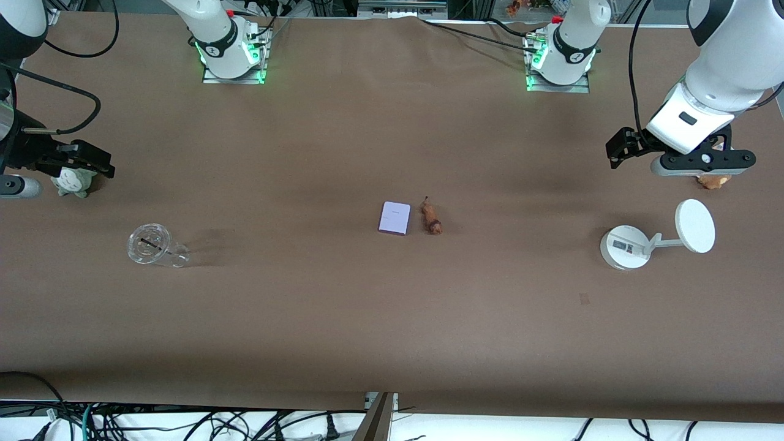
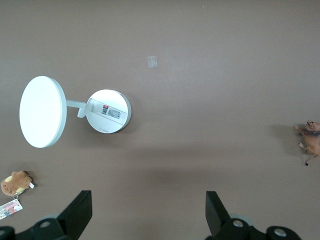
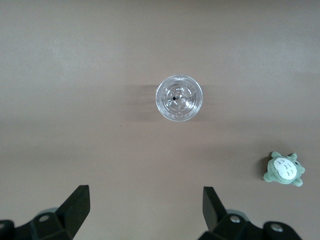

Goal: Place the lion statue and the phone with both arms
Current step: 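Reach the left gripper toward the brown lion statue beside the phone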

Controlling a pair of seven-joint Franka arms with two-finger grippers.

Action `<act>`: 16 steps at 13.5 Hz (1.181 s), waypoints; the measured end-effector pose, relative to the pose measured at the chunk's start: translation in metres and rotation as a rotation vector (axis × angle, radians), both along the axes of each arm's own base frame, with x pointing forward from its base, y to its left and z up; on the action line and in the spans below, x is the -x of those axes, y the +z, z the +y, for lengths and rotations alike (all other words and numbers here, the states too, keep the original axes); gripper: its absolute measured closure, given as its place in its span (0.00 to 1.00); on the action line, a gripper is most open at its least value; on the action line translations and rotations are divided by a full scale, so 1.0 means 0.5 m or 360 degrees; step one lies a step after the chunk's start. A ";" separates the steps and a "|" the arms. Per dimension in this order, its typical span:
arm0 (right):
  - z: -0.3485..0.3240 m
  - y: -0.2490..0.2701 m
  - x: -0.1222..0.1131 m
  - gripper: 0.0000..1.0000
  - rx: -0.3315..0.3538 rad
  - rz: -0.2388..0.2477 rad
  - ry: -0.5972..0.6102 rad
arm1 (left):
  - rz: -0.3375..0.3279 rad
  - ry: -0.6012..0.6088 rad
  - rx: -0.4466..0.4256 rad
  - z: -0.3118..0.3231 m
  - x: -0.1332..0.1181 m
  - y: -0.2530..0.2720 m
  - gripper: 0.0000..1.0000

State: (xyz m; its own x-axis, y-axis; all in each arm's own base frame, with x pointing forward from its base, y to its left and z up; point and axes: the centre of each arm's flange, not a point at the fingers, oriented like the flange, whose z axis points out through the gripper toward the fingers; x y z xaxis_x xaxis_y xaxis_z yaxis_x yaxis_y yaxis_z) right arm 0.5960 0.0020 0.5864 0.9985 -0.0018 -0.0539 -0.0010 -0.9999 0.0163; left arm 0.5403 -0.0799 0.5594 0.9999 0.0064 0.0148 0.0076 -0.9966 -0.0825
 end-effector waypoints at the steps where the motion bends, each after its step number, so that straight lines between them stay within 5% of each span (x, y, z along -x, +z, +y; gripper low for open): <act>1: 0.000 0.000 0.000 0.00 0.0000 0.0000 0.0000 | -0.0008 0.0000 0.0002 0.000 -0.002 0.005 0.00; 11: 0.000 -0.005 -0.003 0.00 0.0001 0.0006 0.0000 | 0.0059 -0.0006 0.0008 -0.010 -0.032 0.026 0.00; 16: 0.000 -0.007 -0.004 0.00 0.0001 0.0005 0.0000 | 0.0351 -0.0026 -0.0019 -0.025 -0.057 -0.110 0.00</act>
